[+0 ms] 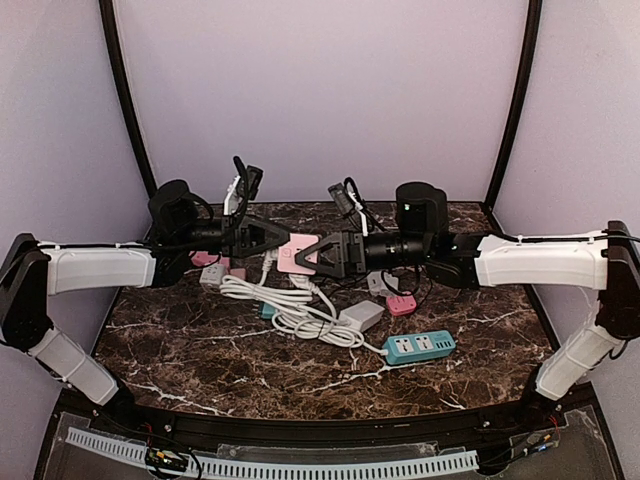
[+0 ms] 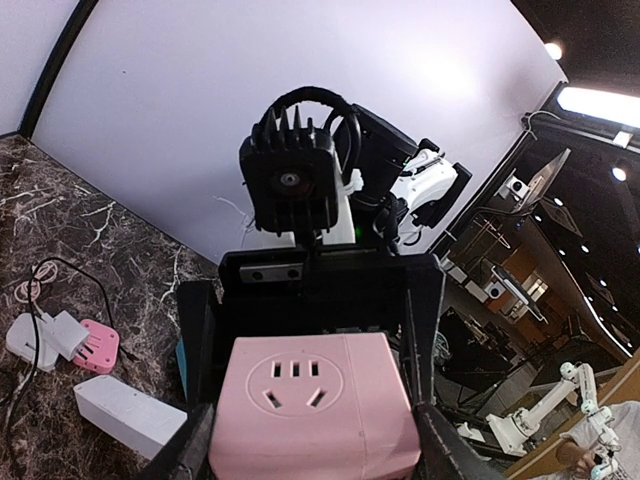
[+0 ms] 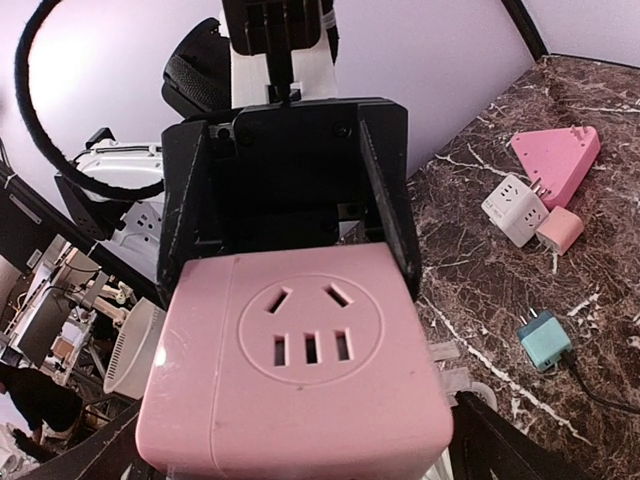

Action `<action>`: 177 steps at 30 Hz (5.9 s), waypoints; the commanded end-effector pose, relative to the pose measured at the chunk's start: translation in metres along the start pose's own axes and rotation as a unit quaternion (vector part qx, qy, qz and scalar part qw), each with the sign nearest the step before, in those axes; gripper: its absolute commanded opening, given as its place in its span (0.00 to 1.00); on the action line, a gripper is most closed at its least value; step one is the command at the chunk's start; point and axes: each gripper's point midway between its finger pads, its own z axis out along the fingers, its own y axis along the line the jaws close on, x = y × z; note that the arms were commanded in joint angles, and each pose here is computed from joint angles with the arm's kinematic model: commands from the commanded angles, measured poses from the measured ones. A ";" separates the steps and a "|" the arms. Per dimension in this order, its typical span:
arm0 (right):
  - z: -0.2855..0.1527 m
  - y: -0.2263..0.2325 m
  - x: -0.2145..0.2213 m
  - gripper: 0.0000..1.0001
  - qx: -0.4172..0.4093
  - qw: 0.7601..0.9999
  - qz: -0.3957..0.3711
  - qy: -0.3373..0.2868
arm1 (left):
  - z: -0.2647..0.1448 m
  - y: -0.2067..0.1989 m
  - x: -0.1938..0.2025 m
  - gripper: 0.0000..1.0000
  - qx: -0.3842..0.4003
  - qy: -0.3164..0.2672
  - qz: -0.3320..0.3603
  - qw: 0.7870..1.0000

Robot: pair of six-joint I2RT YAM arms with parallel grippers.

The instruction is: Pull the plug off the socket

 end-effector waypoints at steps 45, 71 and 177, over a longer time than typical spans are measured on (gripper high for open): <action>-0.052 0.061 -0.033 0.00 -0.019 0.988 -0.137 -0.064 | -0.018 -0.021 0.024 0.99 -0.098 0.123 0.103 0.982; -0.024 0.010 0.096 0.67 0.101 0.986 -0.110 0.079 | -0.070 0.041 0.080 0.94 -0.330 0.103 -0.005 0.939; 0.043 -0.042 0.217 0.99 0.392 0.877 -0.132 0.243 | -0.095 0.084 0.128 0.96 -0.368 -0.024 -0.233 0.900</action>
